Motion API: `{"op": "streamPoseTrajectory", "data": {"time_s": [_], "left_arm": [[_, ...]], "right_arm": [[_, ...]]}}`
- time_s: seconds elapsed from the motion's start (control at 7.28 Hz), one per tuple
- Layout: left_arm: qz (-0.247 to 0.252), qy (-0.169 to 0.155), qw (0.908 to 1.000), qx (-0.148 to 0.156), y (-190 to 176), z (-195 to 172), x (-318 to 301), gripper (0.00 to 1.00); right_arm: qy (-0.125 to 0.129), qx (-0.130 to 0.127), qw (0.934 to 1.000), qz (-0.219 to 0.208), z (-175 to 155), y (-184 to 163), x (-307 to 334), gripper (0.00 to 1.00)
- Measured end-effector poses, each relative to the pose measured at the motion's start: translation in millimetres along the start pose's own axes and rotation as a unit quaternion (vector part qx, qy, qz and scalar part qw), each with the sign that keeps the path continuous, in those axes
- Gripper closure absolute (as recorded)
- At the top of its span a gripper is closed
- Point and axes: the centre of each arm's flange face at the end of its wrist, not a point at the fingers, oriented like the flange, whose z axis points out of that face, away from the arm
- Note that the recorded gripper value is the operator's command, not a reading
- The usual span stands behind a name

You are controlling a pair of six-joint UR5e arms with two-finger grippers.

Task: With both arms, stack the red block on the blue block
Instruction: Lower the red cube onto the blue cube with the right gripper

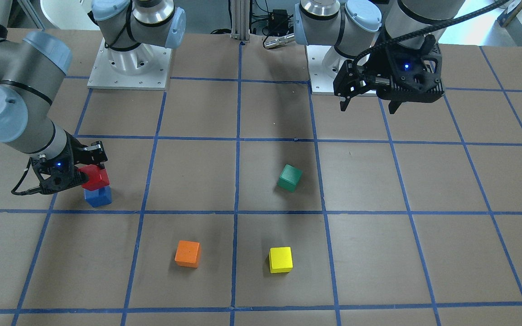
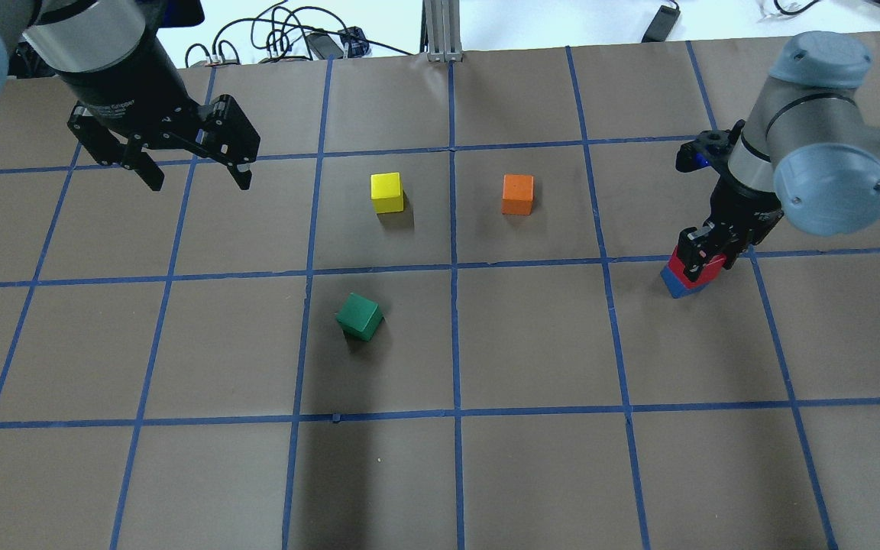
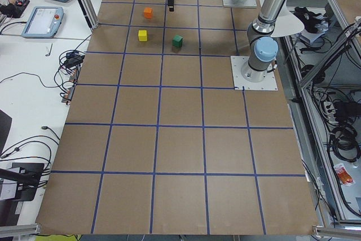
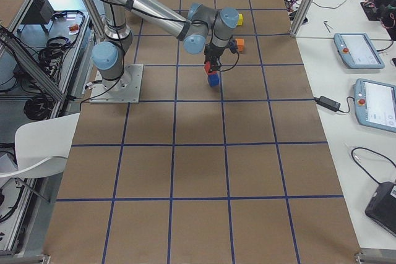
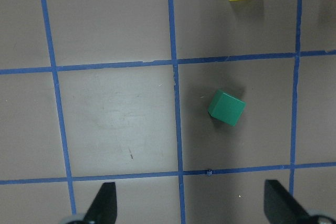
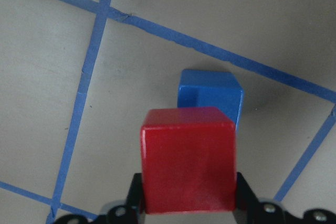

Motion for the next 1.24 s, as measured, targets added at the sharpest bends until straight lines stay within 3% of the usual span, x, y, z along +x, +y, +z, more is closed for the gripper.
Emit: {"op": "streamPoseTrajectory", "data": {"time_s": [0.55,1.24], "left_arm": [[0.000,0.000,1.0000,0.000,0.2,0.2,0.1,0.00],[0.000,0.001,1.0000,0.001,-0.7,-0.3,0.2,0.00]], "right_arm": [[0.018,0.043,0.9979,-0.045,10.4,-1.7,2.5,1.00],[0.020,0.043,0.9983,-0.035,14.2,4.3,13.7,1.00]]}}
